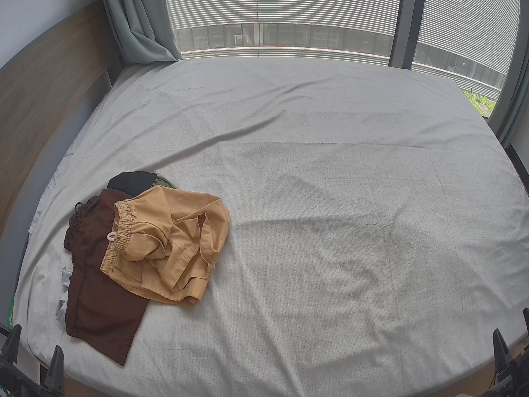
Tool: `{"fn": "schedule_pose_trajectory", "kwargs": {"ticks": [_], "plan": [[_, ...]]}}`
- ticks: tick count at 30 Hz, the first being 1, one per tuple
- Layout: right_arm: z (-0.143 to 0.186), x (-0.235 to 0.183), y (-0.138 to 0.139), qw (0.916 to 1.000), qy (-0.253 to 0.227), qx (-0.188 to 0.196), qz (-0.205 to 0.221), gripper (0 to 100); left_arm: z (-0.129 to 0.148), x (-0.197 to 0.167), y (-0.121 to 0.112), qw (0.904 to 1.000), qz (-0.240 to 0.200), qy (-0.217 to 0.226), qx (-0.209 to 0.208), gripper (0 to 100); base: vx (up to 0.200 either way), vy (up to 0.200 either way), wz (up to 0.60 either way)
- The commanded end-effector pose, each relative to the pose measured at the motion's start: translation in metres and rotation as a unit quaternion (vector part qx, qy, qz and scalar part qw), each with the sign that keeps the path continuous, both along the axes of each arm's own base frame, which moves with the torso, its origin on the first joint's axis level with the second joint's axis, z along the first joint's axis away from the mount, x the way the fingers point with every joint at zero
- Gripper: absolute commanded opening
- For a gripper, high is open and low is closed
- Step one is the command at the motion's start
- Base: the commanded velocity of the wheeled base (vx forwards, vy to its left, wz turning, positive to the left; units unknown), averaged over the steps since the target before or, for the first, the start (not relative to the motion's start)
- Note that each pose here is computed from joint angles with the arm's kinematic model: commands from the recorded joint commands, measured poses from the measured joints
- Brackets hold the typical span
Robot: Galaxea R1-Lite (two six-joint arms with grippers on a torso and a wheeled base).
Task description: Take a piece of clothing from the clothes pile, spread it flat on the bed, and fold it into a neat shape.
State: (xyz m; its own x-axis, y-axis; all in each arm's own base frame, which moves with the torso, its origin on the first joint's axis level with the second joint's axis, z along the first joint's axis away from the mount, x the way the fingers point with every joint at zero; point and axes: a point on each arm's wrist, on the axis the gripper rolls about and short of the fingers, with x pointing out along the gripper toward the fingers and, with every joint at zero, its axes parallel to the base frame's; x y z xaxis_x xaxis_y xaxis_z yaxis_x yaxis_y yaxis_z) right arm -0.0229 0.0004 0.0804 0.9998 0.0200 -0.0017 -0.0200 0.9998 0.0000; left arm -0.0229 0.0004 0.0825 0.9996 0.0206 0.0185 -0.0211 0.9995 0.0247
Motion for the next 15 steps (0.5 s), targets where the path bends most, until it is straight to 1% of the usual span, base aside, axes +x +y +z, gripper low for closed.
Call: {"fn": "schedule_pose_trajectory", "kwargs": {"ticks": [1, 2, 3, 6, 8, 15], "plan": [[-0.005, 0.0, 0.0, 1.0, 0.001, 0.002, 0.0, 100, 0.018, -0.006, 0.0, 0.9986, -0.001, -0.054, -0.003, 100, 0.0, 0.0, 0.0], [-0.005, 0.0, 0.0, 1.0, 0.001, 0.002, 0.0, 100, 0.029, -0.011, 0.0, 0.9975, -0.002, -0.071, -0.002, 100, 0.0, 0.0, 0.0], [-0.005, 0.0, 0.0, 1.0, 0.001, 0.001, 0.001, 100, 0.029, -0.012, 0.0, 0.9977, -0.002, -0.068, -0.002, 100, 0.0, 0.0, 0.0], [-0.005, 0.0, 0.0, 1.0, 0.001, 0.0, 0.001, 100, 0.022, -0.01, 0.0, 0.9992, -0.004, -0.041, -0.002, 100, 0.0, 0.0, 0.0], [-0.005, 0.0, 0.0, 1.0, 0.001, 0.001, 0.001, 100, 0.02, -0.009, 0.0, 0.9994, -0.005, -0.034, -0.002, 100, 0.0, 0.0, 0.0], [-0.005, 0.0, 0.0, 1.0, 0.001, 0.0, 0.001, 100, 0.024, -0.009, -0.001, 0.9991, -0.024, -0.034, -0.001, 100, 0.0, 0.0, 0.0]]}}
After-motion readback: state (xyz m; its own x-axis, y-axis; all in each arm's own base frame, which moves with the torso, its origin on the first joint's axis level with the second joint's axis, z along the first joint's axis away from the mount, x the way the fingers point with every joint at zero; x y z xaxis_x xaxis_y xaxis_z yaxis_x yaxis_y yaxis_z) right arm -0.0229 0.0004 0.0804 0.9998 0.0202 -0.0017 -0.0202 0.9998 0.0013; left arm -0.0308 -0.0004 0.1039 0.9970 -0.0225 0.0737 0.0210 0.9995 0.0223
